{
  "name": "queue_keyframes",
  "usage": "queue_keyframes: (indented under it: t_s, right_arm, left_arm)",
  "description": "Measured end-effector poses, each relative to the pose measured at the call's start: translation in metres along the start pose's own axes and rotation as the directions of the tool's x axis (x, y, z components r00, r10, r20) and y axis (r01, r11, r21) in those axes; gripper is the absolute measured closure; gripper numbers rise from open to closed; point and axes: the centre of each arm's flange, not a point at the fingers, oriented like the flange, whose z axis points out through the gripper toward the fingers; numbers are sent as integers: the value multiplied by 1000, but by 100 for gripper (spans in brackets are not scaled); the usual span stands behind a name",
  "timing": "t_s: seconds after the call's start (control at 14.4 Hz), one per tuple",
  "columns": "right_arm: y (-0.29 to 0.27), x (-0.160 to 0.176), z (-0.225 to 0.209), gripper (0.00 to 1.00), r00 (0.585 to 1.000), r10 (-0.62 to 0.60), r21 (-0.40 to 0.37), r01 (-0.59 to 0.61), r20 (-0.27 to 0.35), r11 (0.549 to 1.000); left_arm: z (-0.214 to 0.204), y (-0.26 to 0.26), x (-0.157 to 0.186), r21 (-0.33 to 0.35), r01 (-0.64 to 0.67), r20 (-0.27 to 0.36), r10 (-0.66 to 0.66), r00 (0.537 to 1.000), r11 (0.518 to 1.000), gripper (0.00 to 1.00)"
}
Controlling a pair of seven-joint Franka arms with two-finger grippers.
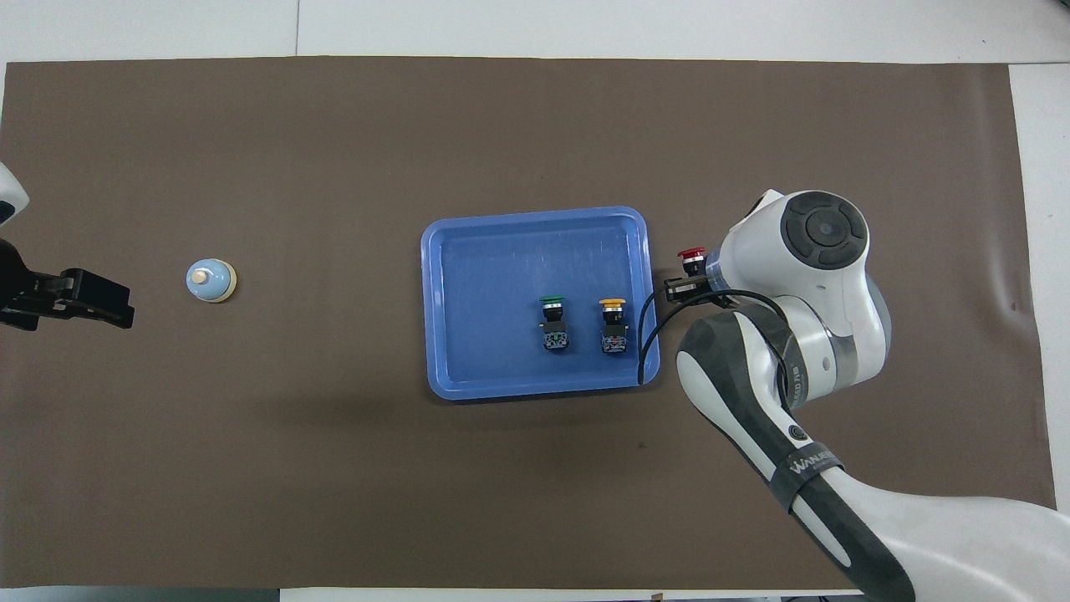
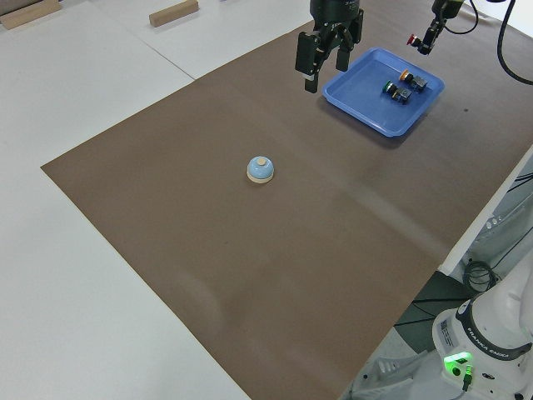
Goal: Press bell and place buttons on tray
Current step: 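Grasp the red-capped button with the right gripper, then place the red button in the tray beside the green one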
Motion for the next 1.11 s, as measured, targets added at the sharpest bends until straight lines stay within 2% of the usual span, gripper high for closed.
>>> queue_keyframes:
  t_s: [0.14, 0.28, 0.42, 0.55, 0.76, 1.11]
  right_arm:
    - [-56, 1, -26, 59, 1000, 5, 9, -5, -18, 1000]
    - [-120, -8, -33, 59, 999, 30, 15, -30, -14, 999]
    - [-183, -16, -21, 59, 998, 63, 19, -63, -5, 998]
    - [-224, -18, 2, 59, 997, 76, 16, -76, 11, 997]
    - [-260, -18, 25, 59, 997, 81, 18, -81, 16, 997]
    - [-267, -25, 64, 59, 997, 80, 23, -81, 14, 996]
  left_arm:
    - [0, 0, 0, 0, 0, 0, 0, 1000, 1000, 0]
    - [0, 0, 0, 0, 0, 0, 0, 1000, 1000, 0]
    - [0, 0, 0, 0, 0, 0, 0, 1000, 1000, 0]
    - [0, 0, 0, 0, 0, 0, 0, 1000, 1000, 0]
    - [0, 0, 0, 0, 0, 0, 0, 1000, 1000, 0]
    - [0, 0, 0, 0, 0, 0, 0, 1000, 1000, 0]
